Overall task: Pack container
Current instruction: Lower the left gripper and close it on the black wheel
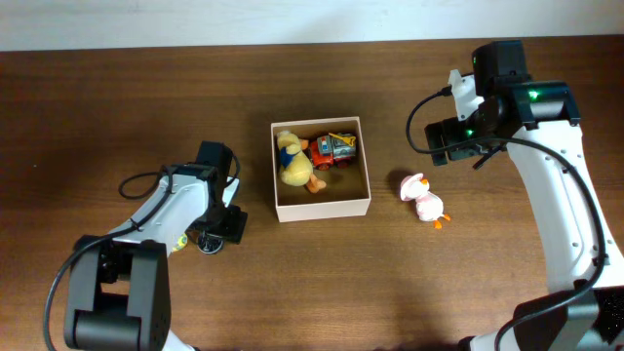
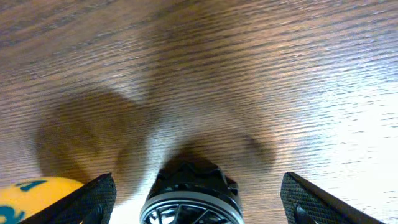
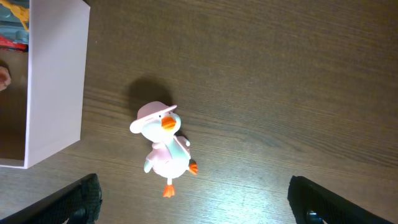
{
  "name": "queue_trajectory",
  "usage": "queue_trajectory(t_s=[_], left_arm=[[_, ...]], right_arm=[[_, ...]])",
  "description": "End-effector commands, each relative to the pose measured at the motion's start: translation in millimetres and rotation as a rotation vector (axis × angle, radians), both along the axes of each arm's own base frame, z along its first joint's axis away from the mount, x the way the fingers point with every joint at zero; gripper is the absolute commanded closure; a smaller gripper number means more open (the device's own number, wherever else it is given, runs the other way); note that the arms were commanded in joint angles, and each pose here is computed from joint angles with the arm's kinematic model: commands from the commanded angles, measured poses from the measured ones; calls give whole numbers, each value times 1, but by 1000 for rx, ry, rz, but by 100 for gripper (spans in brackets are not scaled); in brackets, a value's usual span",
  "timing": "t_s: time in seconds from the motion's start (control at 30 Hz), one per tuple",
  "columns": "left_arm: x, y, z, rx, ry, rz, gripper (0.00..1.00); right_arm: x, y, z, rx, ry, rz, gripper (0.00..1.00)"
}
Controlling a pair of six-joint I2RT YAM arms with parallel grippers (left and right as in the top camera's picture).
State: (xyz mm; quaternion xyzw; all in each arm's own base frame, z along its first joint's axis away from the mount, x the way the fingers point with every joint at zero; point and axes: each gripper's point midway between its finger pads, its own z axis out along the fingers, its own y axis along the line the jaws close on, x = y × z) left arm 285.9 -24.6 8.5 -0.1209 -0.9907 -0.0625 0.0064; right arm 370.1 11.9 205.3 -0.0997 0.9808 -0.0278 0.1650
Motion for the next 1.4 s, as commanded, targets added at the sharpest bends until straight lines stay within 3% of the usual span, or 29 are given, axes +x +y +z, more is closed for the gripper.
queue_trajectory(t_s=[0.0,0.67,0.97,1.07,1.2,1.37], left_arm=[[1,-4,6,-35,-7,33,13],[-30,1,-10,-18,71,105,13],[-24,0,-12,-21,43,104,13],[-23,0,-12,-21,41,104,17],[-25,0,-12,-20,48,104,34],[-25,0,-12,-20,49,105,35]], right_arm=[[1,-4,5,-8,-14,-16,1],[1,-4,5,-8,-14,-16,1],[1,-4,5,-8,-14,-16,1],[1,-4,5,-8,-14,-16,1],[1,-4,5,-8,-14,-16,2],[1,-4,5,-8,-14,-16,1]])
